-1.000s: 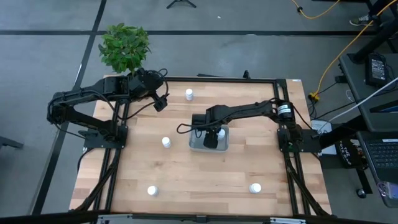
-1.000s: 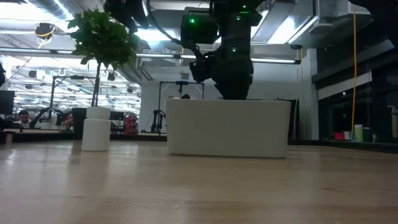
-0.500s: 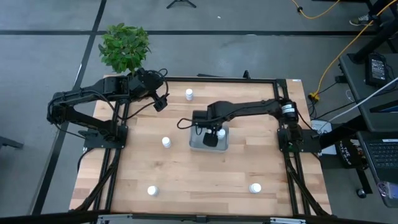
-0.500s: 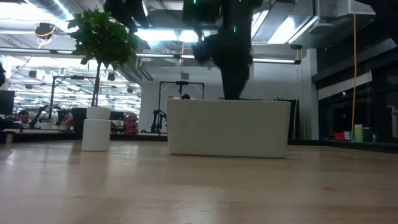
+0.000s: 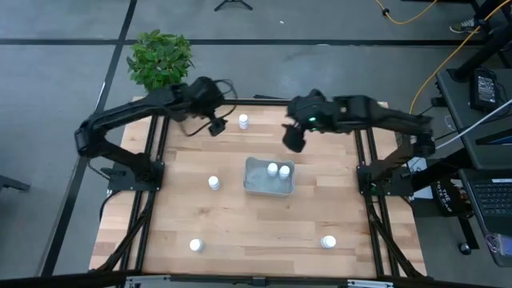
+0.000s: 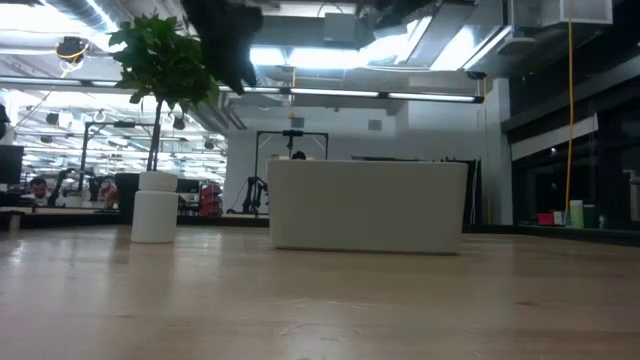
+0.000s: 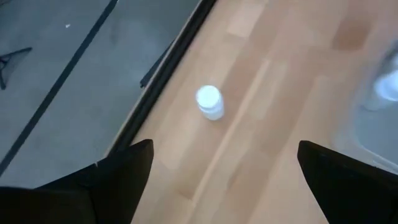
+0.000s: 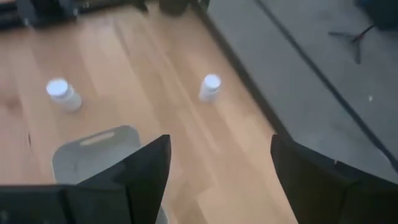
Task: Pick and place pill bottles into a basket
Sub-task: Put the white pill bottle into the gray bin
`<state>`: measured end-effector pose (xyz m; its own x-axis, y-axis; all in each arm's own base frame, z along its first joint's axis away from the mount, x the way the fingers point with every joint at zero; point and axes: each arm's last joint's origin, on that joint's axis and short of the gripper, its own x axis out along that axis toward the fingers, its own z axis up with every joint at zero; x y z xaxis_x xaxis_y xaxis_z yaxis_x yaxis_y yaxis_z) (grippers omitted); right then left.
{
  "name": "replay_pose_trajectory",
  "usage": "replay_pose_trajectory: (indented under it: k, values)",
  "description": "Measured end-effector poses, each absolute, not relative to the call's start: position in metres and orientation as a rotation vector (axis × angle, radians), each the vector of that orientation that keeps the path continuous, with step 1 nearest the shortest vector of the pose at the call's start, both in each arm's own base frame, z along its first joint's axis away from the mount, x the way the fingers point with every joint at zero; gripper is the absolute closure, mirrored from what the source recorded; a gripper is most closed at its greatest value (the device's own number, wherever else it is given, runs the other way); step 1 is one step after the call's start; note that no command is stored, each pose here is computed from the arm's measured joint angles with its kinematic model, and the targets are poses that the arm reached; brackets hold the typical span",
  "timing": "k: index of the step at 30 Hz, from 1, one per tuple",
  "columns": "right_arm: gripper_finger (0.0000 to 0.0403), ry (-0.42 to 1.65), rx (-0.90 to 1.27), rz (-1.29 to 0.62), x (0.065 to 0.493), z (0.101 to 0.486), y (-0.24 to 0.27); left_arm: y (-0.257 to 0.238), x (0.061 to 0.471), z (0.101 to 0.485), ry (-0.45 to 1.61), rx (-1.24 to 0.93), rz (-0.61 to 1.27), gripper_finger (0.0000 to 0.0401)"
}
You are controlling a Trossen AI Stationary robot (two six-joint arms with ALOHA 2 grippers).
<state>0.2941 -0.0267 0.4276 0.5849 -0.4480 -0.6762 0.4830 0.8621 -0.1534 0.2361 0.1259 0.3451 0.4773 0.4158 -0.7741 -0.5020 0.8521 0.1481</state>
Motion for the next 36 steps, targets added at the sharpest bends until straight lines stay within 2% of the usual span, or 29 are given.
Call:
replay_pose_trajectory:
  k: [7,14,18,25,31,36]
  values:
    - [0.0128,0.726,0.042,-0.572,0.263,0.447,-0.026,0.169,0.275,0.298,0.943,-0.213,0.475,0.0010]
    - [0.0128,0.826,-0.003,-0.565,0.258,0.438,-0.026,0.188,0.308,0.245,0.989,-0.312,0.353,0.0010]
    - [0.0128,0.864,-0.011,-0.564,0.259,0.428,-0.026,0.198,0.323,0.225,0.995,-0.307,0.367,0.0010]
    - [0.0128,0.928,0.010,-0.563,0.263,0.406,-0.026,0.214,0.332,0.225,0.995,-0.241,0.472,0.0010]
    - [0.0128,0.939,0.032,-0.555,0.265,0.400,-0.023,0.230,0.322,0.233,0.986,-0.257,0.525,0.0010]
    - [0.0128,0.923,0.036,-0.551,0.266,0.401,-0.021,0.235,0.312,0.223,1.023,-0.302,0.520,0.0010]
